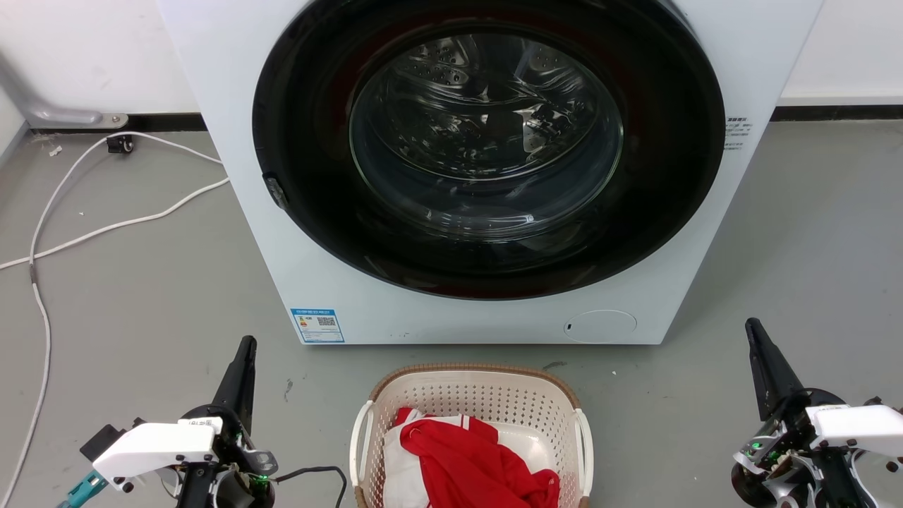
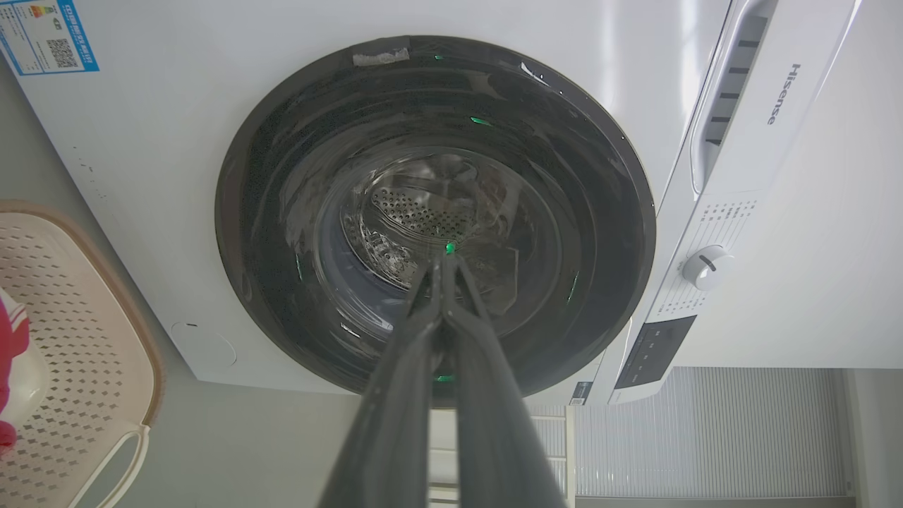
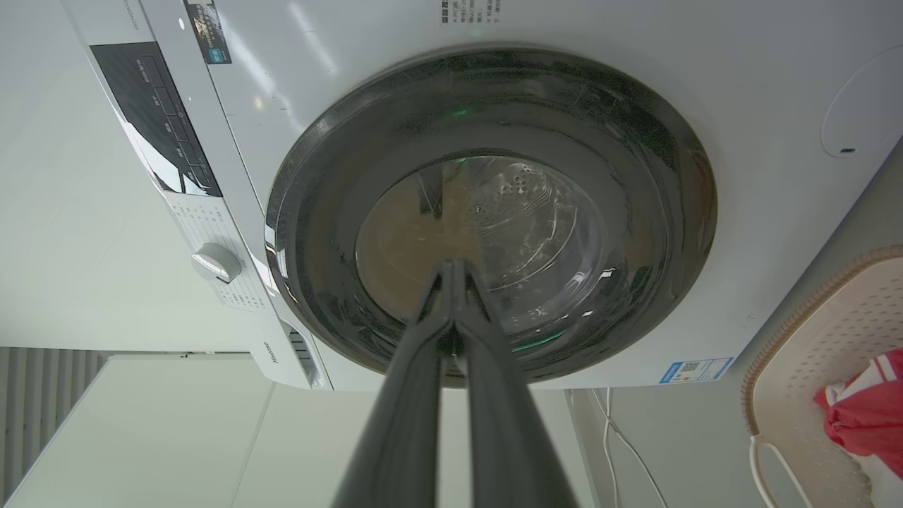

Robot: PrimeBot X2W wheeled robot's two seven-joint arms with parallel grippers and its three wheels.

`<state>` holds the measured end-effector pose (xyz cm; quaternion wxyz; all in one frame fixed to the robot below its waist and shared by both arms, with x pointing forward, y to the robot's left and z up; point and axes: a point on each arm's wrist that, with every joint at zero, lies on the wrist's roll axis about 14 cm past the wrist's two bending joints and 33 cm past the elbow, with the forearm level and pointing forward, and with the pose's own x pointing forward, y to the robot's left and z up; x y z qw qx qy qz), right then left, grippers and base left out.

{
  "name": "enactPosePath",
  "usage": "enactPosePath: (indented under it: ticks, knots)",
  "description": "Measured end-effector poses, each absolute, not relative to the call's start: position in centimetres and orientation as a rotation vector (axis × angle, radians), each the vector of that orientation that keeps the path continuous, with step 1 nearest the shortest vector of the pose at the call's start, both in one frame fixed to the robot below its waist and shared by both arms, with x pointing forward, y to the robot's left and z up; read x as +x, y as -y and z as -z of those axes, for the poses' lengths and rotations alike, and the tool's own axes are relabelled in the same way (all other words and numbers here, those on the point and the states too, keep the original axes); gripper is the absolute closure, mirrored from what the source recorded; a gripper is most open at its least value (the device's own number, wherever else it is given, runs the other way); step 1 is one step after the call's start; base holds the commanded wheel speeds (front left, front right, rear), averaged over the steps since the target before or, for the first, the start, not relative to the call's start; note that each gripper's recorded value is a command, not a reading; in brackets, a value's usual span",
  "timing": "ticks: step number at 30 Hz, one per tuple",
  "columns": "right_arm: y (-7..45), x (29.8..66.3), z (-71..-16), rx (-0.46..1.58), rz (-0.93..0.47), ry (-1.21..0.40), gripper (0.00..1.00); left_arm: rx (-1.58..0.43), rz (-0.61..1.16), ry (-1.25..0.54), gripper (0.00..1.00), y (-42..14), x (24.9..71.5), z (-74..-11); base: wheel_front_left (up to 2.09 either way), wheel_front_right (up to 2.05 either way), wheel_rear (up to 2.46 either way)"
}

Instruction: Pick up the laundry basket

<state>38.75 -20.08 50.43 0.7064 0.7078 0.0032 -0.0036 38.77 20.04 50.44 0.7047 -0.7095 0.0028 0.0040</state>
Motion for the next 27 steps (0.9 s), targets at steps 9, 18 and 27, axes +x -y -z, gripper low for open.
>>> enactPosePath:
  ticks: [9,18,27]
  knots:
    - [20.09,38.75,-50.42,1.572,0.008,-0.007,1.0,-1.577,-0.007,-0.008,1.0,-20.01,38.78,-50.44,0.0,0.0,0.0]
    - [20.1,38.75,-50.43,1.573,0.009,-0.006,1.0,-1.578,-0.007,-0.007,1.0,-20.0,38.78,-50.45,0.0,0.0,0.0]
    - [20.07,38.74,-50.42,1.573,0.007,-0.008,1.0,-1.576,-0.007,-0.008,1.0,-19.99,38.78,-50.44,0.0,0.0,0.0]
